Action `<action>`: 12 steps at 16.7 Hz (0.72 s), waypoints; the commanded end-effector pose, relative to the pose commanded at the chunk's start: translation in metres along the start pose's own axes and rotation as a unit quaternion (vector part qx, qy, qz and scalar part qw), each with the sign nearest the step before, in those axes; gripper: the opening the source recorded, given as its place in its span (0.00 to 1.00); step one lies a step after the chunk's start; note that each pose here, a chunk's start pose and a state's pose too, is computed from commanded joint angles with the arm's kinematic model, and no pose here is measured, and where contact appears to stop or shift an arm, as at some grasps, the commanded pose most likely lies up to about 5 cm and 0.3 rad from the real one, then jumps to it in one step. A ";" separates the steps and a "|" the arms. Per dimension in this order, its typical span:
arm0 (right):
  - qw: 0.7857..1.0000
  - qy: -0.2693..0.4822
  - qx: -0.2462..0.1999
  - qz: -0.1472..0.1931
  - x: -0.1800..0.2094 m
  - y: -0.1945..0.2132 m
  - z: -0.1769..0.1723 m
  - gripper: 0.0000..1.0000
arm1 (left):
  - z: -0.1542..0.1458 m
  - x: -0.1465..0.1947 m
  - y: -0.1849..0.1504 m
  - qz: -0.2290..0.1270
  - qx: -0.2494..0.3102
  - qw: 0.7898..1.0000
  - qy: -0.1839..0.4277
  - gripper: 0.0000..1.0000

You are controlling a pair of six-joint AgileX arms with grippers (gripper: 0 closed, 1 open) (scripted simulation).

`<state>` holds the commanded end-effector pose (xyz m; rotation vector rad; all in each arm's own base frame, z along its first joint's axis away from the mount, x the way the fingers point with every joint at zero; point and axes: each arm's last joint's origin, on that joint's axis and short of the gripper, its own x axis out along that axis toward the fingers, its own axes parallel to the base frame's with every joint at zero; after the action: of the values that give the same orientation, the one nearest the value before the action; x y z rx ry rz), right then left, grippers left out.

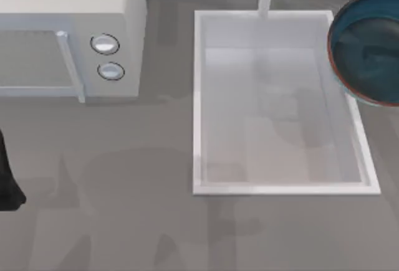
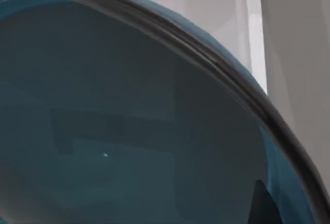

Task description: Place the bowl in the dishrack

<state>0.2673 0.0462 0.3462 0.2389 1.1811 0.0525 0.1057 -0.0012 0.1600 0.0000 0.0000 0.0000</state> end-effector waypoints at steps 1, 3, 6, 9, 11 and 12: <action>0.999 -0.038 0.010 0.017 -0.005 -0.013 0.005 0.00 | 0.000 0.000 0.000 0.000 0.000 1.000 0.000 1.00; 0.991 -0.127 0.022 0.046 -0.017 -0.040 0.013 0.00 | 0.000 0.000 0.000 0.000 0.000 1.000 0.000 1.00; 0.959 -0.277 0.014 0.063 -0.045 -0.081 0.016 0.00 | 0.000 0.000 0.000 0.000 0.000 1.000 0.000 1.00; 0.908 -0.417 -0.026 0.044 -0.079 -0.114 0.005 0.00 | 0.000 0.000 0.000 0.000 0.000 1.000 0.000 1.00; 0.872 -0.485 -0.059 0.018 -0.099 -0.128 -0.008 0.00 | 0.000 0.000 0.000 0.000 0.000 1.000 0.000 1.00; 0.857 -0.510 -0.075 0.005 -0.108 -0.133 -0.015 0.00 | 0.000 0.000 0.000 0.000 0.000 1.000 0.000 1.00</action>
<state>0.2016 -0.0984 0.4110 0.1001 0.1069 0.0182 0.1057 -0.0012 0.1600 0.0000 0.0000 0.0000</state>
